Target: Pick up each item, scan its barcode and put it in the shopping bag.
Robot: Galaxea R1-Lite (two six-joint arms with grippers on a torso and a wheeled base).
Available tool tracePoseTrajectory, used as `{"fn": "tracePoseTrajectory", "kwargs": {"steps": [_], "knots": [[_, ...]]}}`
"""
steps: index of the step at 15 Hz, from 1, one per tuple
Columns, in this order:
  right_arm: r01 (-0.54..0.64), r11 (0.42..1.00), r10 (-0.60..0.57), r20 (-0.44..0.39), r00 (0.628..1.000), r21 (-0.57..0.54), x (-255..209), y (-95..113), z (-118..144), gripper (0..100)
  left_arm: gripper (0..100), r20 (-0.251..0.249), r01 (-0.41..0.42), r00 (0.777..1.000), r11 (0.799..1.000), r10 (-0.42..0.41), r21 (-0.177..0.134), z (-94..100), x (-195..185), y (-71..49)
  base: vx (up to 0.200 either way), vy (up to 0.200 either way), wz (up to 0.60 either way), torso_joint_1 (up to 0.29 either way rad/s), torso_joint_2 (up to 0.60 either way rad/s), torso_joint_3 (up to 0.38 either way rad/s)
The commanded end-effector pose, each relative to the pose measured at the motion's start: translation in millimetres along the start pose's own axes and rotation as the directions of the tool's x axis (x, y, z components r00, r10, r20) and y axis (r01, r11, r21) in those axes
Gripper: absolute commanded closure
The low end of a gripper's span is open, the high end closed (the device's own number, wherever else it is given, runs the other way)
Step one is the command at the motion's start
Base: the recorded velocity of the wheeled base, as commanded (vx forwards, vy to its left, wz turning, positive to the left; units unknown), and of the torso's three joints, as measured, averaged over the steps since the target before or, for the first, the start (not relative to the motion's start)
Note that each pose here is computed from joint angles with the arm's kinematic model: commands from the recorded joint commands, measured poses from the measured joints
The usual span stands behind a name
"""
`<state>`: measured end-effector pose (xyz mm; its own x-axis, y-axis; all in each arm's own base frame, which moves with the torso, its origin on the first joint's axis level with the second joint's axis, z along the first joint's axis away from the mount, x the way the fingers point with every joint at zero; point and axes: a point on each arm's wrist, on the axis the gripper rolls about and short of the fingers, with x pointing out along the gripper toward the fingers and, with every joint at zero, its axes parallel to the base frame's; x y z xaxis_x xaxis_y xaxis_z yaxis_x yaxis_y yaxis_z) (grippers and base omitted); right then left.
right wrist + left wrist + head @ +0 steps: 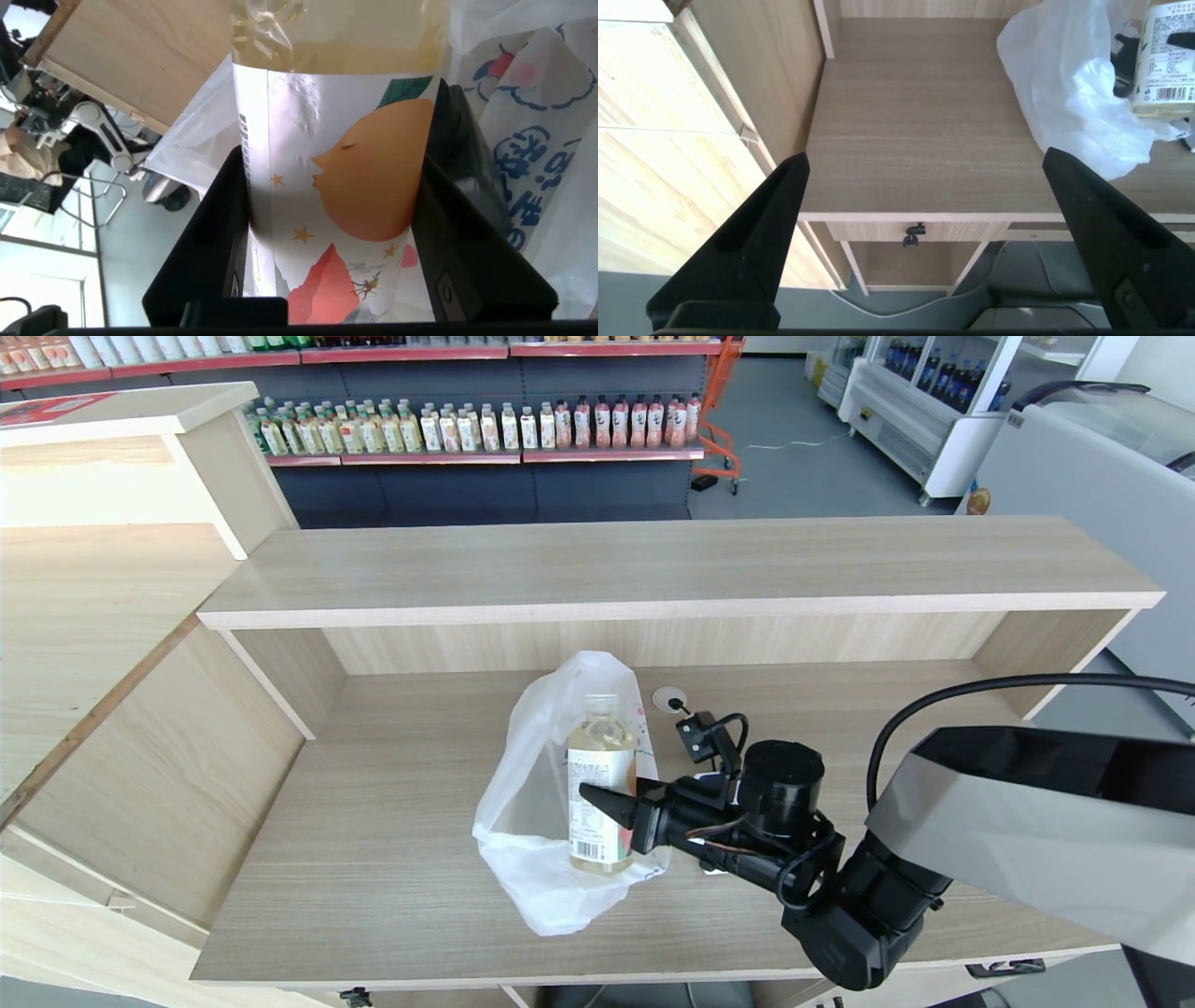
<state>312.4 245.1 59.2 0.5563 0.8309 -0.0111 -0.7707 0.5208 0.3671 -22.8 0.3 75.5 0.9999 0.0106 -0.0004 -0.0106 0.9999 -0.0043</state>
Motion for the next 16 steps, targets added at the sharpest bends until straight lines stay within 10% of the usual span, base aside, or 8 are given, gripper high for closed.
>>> {"fn": "tracePoseTrajectory", "kwargs": {"steps": [1, 16], "knots": [[0.0, 1.0, 0.0, 0.001, 1.0, 0.0, 4, -2, -3, 100, 0, 0.0, 0.0, 1.0, 1.0, 0.0, 0.0, 0.0, 0, 0.0, 0.0, 0.0, 0.0, 0.0, 0.0, 0.0], [0.019, 1.0, -0.019, -0.017, 1.0, -0.012, 19, -10, -28, 100, 0, 0.0, -0.002, 1.0, 1.0, 0.002, 0.0, 0.0, 0, 0.0, 0.0, 0.0, 0.0, 0.0, 0.0, 0.0]]}}
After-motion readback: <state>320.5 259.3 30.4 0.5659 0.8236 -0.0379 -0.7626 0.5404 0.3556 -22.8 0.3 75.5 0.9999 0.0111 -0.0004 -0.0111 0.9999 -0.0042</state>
